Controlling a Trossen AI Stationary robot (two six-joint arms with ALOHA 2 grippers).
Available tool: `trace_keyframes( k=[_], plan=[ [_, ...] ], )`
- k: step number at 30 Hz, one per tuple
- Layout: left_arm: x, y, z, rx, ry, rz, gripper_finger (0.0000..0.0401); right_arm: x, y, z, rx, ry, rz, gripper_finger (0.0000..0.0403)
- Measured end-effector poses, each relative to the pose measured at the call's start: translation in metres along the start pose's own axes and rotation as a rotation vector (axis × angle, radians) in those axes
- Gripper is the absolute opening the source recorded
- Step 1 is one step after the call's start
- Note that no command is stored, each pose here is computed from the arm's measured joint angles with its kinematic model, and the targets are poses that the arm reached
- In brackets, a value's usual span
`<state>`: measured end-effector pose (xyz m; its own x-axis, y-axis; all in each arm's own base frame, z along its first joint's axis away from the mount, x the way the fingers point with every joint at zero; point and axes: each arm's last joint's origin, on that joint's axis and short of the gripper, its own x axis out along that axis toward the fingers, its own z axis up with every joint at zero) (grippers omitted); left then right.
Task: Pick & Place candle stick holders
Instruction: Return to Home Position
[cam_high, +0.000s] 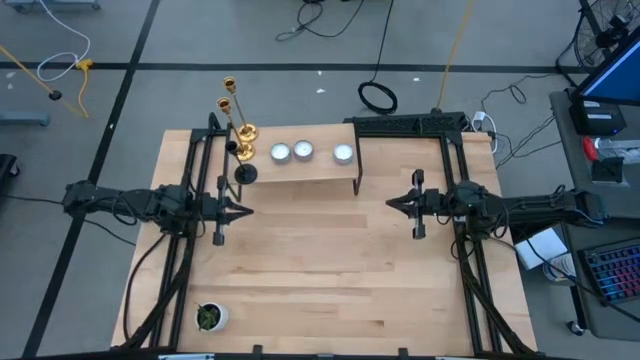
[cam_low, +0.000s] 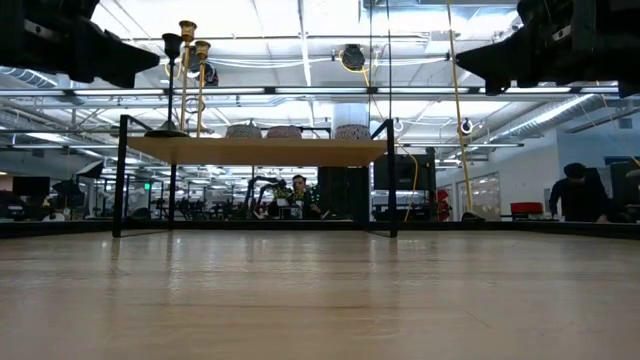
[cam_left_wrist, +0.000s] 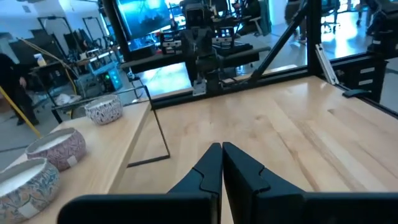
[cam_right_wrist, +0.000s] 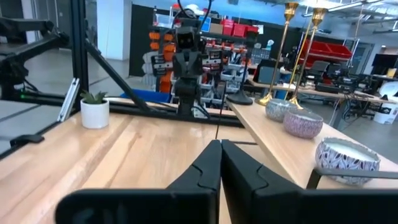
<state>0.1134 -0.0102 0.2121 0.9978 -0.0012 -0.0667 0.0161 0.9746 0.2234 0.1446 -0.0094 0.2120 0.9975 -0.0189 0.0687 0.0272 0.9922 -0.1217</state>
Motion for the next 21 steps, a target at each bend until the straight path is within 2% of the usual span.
trace_keyframes(
  k=[6, 11, 18, 21],
  plan=[
    [-0.001, 0.002, -0.012, -0.044, 0.001, -0.028, 0.0019, -0.003, 0.002, -0.015, 0.029, 0.029, 0.001, 0.0015],
    [0.0, 0.004, -0.022, -0.05, 0.002, 0.002, 0.0019, -0.006, 0.003, -0.022, 0.039, 0.017, -0.001, 0.002],
    [0.001, 0.006, -0.029, -0.045, -0.037, -0.034, 0.0019, -0.007, 0.003, -0.025, 0.037, 0.018, -0.002, 0.0064],
    [0.002, 0.009, -0.035, -0.05, -0.028, -0.01, 0.0019, -0.008, 0.003, -0.025, 0.054, 0.013, -0.002, 0.0083]
  ],
)
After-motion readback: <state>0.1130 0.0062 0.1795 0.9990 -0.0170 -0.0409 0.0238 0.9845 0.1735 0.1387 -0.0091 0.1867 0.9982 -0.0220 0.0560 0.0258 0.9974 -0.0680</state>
